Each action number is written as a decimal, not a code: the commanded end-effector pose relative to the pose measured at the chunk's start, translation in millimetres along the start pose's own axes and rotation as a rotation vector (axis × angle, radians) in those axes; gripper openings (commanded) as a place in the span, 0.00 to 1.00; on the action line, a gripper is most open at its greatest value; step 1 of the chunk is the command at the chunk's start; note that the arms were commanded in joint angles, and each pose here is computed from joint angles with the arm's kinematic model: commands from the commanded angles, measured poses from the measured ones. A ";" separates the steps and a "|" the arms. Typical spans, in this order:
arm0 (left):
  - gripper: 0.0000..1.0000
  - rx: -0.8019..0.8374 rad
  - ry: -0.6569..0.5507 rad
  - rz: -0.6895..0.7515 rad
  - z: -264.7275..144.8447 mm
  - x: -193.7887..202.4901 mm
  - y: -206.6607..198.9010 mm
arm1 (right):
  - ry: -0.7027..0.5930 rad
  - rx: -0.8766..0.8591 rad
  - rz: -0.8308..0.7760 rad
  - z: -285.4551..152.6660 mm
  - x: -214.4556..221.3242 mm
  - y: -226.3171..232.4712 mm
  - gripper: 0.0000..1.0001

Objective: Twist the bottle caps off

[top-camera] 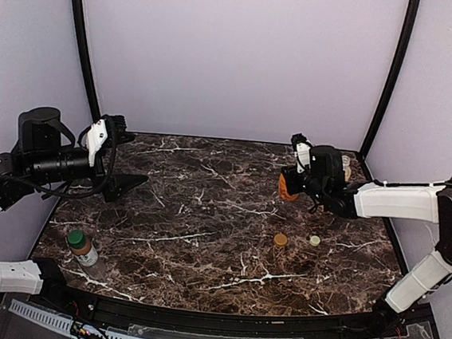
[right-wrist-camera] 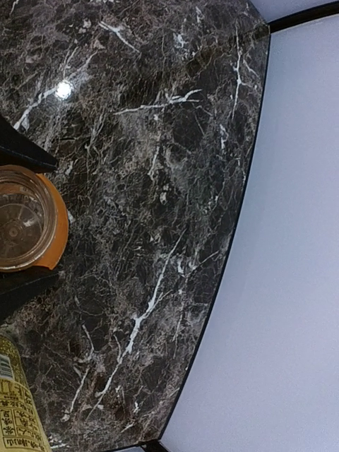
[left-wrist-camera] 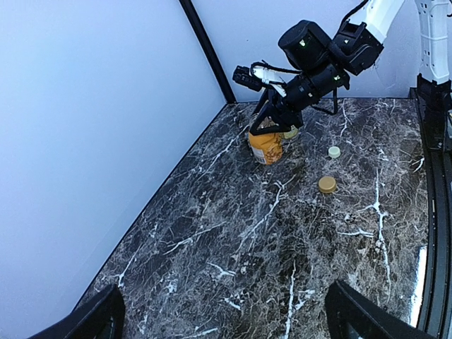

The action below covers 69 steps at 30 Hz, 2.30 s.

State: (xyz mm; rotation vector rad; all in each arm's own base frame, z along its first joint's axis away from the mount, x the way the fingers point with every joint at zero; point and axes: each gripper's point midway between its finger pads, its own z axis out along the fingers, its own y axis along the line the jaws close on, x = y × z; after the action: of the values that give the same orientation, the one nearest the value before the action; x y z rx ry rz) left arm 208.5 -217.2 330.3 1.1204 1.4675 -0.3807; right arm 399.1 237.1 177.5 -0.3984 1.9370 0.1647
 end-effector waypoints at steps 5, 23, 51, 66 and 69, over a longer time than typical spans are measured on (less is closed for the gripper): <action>1.00 0.015 0.016 -0.023 1.8 5.3 -1.6 | 0.018 0.008 0.049 27.6 36.3 -12.0 0.00; 1.00 0.053 0.072 -0.004 6.3 21.5 -9.5 | 0.068 -0.017 0.080 21.4 33.3 -10.1 0.68; 1.00 0.571 0.909 0.395 -149.9 137.5 -58.0 | -0.155 -0.545 -0.310 -82.0 -114.1 164.2 0.99; 0.96 0.589 0.924 0.043 -156.6 165.0 -99.8 | -0.080 -0.530 -0.468 -59.6 -88.1 211.4 0.99; 0.95 0.594 0.922 0.050 -154.7 162.8 -97.7 | -0.063 -0.516 -0.494 -53.5 -82.6 215.7 0.99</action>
State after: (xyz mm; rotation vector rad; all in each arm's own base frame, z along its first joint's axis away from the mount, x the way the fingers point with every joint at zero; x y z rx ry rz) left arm 120.8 -103.7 209.0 1.8579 1.9256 -0.1146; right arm 304.5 430.5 255.8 -1.1605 1.6834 0.3959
